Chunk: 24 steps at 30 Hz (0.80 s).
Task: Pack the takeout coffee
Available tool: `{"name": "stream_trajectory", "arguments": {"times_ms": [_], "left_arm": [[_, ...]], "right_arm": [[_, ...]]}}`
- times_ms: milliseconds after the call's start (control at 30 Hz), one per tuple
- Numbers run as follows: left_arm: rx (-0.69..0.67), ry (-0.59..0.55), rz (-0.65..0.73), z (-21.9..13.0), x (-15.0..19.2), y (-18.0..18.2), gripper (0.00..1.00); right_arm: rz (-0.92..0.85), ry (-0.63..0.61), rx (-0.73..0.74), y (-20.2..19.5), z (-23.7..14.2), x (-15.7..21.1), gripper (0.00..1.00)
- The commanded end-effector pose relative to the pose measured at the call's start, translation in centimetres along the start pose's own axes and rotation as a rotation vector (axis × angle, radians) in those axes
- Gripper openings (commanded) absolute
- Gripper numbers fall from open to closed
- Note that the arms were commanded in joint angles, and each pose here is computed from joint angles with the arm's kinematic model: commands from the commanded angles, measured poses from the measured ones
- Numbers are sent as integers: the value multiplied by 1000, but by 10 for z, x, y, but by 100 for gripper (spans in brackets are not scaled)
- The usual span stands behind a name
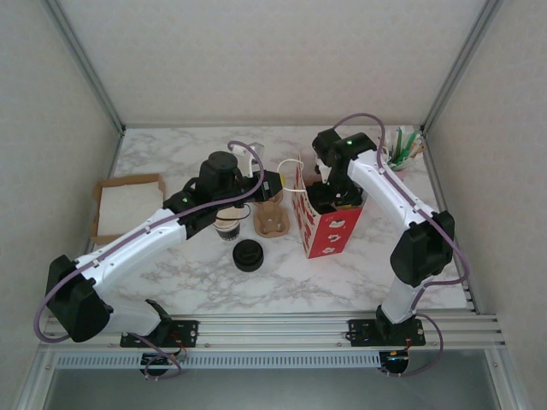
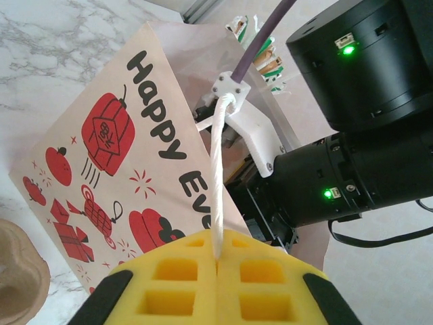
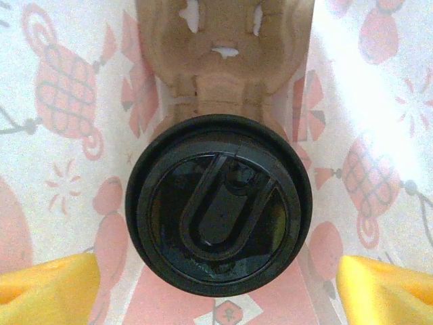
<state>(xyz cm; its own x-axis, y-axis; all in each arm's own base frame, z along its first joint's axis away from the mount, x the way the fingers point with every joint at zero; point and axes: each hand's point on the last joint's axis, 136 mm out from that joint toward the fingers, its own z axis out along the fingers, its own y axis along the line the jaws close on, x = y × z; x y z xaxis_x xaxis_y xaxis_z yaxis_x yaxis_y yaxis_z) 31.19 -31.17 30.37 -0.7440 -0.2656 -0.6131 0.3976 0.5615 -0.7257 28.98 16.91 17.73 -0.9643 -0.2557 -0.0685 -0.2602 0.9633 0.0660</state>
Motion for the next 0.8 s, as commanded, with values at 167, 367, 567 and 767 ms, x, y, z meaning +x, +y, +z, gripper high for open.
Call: {"name": "stream_trajectory", "arguments": {"times_ms": [167, 367, 567, 767], "left_arm": [[-3, -12, -12, 1, -3, 4, 2], [-2, -11, -14, 1, -3, 4, 2], [1, -13, -13, 1, -3, 3, 4], [4, -12, -12, 1, -4, 1, 8]], "right_arm": [[7, -56, 9, -3, -27, 4, 91], [11, -70, 7, -3, -33, 4, 91], [11, -84, 10, -3, -38, 4, 91], [12, -112, 8, -4, -48, 4, 91]]}}
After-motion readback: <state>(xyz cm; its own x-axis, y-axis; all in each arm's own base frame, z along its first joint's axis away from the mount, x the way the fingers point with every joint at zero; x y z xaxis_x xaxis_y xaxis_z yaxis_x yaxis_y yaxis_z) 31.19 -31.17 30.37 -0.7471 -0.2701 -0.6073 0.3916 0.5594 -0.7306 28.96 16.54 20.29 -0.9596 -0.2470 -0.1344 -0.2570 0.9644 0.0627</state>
